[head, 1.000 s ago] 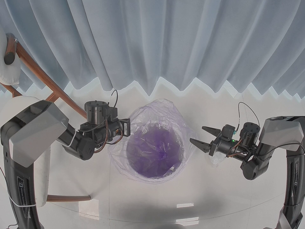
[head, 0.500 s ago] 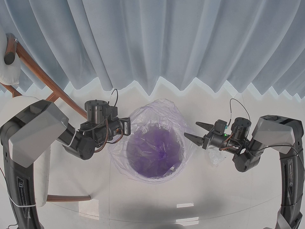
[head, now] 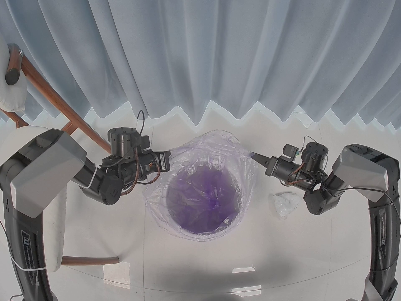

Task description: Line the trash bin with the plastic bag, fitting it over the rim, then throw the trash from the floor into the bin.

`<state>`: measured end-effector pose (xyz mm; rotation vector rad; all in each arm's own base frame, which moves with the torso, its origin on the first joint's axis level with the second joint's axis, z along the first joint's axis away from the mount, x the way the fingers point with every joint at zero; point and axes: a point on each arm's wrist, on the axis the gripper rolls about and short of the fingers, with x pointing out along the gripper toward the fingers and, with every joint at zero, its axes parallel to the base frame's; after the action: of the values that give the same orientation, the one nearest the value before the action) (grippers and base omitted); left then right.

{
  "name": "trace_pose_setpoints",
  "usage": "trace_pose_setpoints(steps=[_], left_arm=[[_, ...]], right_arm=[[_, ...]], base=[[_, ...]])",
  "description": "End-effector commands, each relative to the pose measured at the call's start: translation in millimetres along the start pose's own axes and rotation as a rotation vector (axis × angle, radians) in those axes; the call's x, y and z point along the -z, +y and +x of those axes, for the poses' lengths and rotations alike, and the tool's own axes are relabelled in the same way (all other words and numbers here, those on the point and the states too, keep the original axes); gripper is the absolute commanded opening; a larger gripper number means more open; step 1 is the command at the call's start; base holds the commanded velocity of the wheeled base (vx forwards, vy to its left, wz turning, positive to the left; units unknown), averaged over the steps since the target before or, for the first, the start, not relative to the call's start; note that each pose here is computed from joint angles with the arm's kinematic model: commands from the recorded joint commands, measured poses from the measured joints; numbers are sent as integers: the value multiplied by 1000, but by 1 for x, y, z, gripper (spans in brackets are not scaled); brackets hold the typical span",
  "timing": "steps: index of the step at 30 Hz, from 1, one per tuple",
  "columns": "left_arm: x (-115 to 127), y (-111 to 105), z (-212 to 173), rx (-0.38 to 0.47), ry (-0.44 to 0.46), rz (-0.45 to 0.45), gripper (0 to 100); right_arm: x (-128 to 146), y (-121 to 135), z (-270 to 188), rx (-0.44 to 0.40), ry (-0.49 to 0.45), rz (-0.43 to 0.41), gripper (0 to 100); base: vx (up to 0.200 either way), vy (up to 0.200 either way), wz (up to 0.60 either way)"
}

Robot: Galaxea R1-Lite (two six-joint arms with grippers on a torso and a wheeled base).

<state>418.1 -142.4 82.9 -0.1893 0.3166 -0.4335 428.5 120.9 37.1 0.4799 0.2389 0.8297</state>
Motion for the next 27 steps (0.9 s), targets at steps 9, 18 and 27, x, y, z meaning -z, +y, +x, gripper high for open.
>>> trace_pose_setpoints(steps=[9,18,27], left_arm=[[-11,22,-2,0,13,-292,0],[-7,24,-9,-53,108,-319,0],[21,28,16,-96,134,-315,0]], right_arm=[[-14,9,-3,95,39,334,0],[-12,9,-1,108,45,449,0],[-11,6,12,163,124,513,0]], base=[[0,0,0],[0,0,0],[0,0,0]])
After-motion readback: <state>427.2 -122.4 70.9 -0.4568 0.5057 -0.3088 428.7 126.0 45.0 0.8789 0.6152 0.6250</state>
